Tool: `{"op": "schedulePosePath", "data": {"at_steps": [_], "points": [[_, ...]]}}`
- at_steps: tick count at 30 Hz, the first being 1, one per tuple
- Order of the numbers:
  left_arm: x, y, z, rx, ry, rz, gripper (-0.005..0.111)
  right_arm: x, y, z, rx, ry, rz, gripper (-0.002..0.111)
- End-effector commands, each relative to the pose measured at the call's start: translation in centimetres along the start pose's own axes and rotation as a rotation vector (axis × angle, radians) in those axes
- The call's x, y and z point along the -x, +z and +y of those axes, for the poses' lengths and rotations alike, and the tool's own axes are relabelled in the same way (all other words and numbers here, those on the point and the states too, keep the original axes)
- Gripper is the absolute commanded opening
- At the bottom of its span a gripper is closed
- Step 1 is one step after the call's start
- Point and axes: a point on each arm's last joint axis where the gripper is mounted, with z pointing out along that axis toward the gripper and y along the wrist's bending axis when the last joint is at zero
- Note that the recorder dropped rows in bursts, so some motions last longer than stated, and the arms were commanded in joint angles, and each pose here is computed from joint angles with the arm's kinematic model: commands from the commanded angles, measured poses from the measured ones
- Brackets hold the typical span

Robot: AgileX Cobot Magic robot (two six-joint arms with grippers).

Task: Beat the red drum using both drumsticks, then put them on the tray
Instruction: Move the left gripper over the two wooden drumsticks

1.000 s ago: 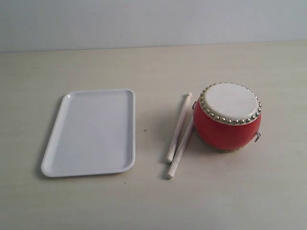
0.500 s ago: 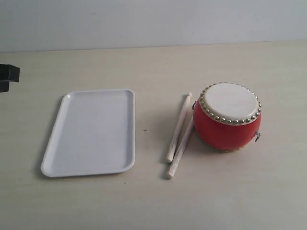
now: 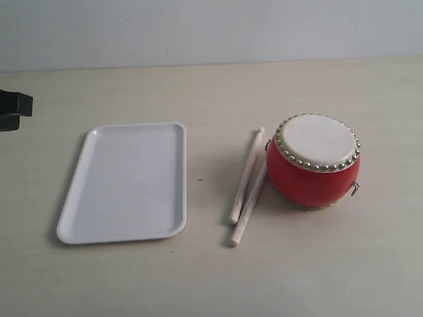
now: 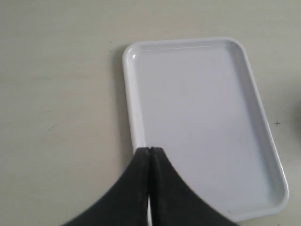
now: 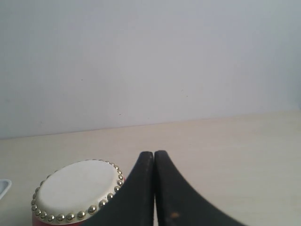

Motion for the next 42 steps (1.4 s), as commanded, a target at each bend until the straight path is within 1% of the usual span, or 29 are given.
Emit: {"op": "schedulePosePath", "data": {"at_steps": [1, 4, 7, 9, 12, 13, 16, 20, 23, 28, 30, 33, 37, 40, 41, 42], "points": [[0.1, 0.0, -0.9, -0.029, 0.051, -0.006, 0.000, 0.0, 0.0, 0.0, -0.004, -0.006, -0.011, 0.000], [0.5, 0.0, -1.0, -0.034, 0.048, -0.052, 0.000, 0.0, 0.0, 0.0, -0.004, -0.006, -0.011, 0.000], [0.5, 0.2, -1.1, -0.047, 0.028, -0.053, 0.000, 0.0, 0.0, 0.0, -0.004, -0.006, -0.011, 0.000], [0.4, 0.9, -1.3, -0.069, 0.046, -0.025, 0.000, 0.0, 0.0, 0.0, -0.004, -0.006, -0.011, 0.000], [0.3, 2.0, -2.1, -0.160, 0.079, 0.045, 0.000, 0.0, 0.0, 0.0, -0.004, -0.006, -0.011, 0.000], [0.7, 2.2, -2.5, -0.187, 0.089, 0.063, 0.000, 0.0, 0.0, 0.0, -0.004, -0.006, -0.011, 0.000], [1.7, 2.6, -3.0, -0.221, 0.083, 0.117, 0.000, 0.0, 0.0, 0.0, -0.004, -0.006, -0.011, 0.000], [3.2, 3.0, -3.8, -0.262, 0.109, 0.194, 0.000, 0.0, 0.0, 0.0, -0.004, -0.006, -0.011, 0.000], [4.4, 3.7, -5.3, -0.290, 0.152, 0.203, 0.000, 0.0, 0.0, 0.0, -0.004, -0.006, -0.011, 0.000], [5.1, 5.2, -9.8, -0.362, 0.260, 0.239, 0.001, 0.0, 0.0, 0.0, -0.004, -0.006, -0.011, 0.000], [5.1, 6.2, -11.3, -0.374, 0.277, 0.265, 0.005, 0.0, 0.0, 0.0, -0.004, -0.006, -0.011, 0.000], [4.8, 7.7, -12.6, -0.386, 0.286, 0.317, 0.016, 0.0, 0.0, 0.0, -0.004, -0.006, -0.011, 0.000], [4.2, 10.0, -14.2, -0.412, 0.251, 0.378, 0.032, 0.0, 0.0, 0.0, -0.004, -0.006, -0.011, 0.000], [3.5, 11.6, -15.2, -0.454, 0.192, 0.407, 0.049, 0.0, 0.0, 0.0, -0.004, -0.006, -0.011, 0.000], [3.4, 11.9, -15.3, -0.465, 0.195, 0.408, 0.052, 0.0, 0.0, 0.0, -0.004, -0.006, -0.011, 0.000], [3.2, 12.2, -15.5, -0.481, 0.232, 0.407, 0.054, 0.0, 0.0, 0.0, -0.004, -0.006, -0.011, 0.000]]}}
